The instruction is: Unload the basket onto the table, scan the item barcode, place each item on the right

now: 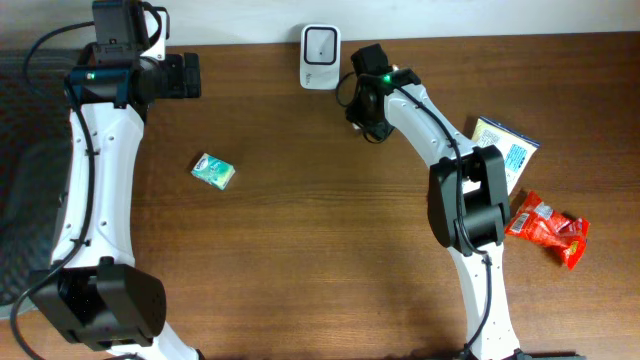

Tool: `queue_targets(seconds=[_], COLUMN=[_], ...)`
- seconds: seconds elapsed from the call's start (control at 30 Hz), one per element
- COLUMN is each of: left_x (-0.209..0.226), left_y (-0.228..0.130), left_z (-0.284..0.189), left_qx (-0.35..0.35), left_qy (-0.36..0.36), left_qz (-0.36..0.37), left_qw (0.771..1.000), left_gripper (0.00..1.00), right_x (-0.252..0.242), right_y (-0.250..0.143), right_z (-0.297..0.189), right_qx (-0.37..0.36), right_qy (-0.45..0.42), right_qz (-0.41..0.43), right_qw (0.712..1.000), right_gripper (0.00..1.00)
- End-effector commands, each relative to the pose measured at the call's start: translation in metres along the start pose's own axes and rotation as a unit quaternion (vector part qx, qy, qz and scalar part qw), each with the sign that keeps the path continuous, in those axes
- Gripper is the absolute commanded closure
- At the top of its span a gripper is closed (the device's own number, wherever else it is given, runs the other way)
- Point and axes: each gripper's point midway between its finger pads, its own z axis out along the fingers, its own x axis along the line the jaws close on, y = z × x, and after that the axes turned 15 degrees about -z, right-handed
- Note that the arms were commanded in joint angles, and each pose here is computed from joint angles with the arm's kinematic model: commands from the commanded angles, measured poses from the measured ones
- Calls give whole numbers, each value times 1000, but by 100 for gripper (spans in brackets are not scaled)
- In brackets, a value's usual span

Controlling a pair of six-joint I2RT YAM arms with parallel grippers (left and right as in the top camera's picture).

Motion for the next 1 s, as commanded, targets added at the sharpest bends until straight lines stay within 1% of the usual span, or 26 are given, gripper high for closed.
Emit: queue_targets(seconds=[0.0,0.07,0.13,0.17,0.27,0.33,0.37,0.43,0.53,0.57,0.63,0.7,0.77,0.8,0.9,0.93,0.97], left_x=[-2,-2,-2,-2,-2,-2,-2,-2,-2,-2,-2,-2,-2,-2,-2,-2,-2], left_y=[5,5,5,5,5,5,5,5,5,5,5,5,5,5,5,5,5], left_z=[-9,-10,-10,-10,-9,-9,-9,-10,-9,-9,-9,-10,-9,-9,-9,-9,-9], left_qx=[-11,-11,-11,-11,-11,-11,-11,-11,-11,-11,-11,-11,-11,-11,-11,-11,-11], left_qy=[-7,-7,-7,-7,-7,-7,-7,-7,-7,-7,-7,-7,-7,-7,-7,-7,-7], left_qz=[-2,-2,-2,-2,-2,-2,-2,-2,-2,-2,-2,-2,-2,-2,-2,-2,-2], left_qw=[1000,1000,1000,1000,1000,1000,1000,1000,1000,1000,1000,1000,1000,1000,1000,1000,1000], left_gripper=[1,1,1,1,1,1,1,1,1,1,1,1,1,1,1,1,1], right_x=[-11,-8,4,4,-9,-20,-22,-22,-18,-14,-6,0,4,4,6,6,6], right_y=[-2,-5,-11,-12,-13,-16,-17,-17,-11,-6,-1,10,16,20,21,20,20], right_z=[13,13,8,6,-1,-4,-6,-15,-24,-28,-33,-33,-30,-22,-10,-6,-3], right_qx=[2,10,24,29,50,69,76,85,79,77,72,63,64,64,44,33,23], right_qy=[-23,-12,38,51,72,96,111,171,231,258,287,289,278,248,181,151,128], right_qz=[-170,-233,-315,-334,-369,-374,-375,-362,-332,-303,-272,-226,-171,-111,-69,-58,-53], right_qw=[985,972,948,941,925,920,917,912,911,914,916,928,943,960,980,986,990], right_gripper=[46,41,34,33,29,28,27,23,21,22,25,30,31,32,42,46,48])
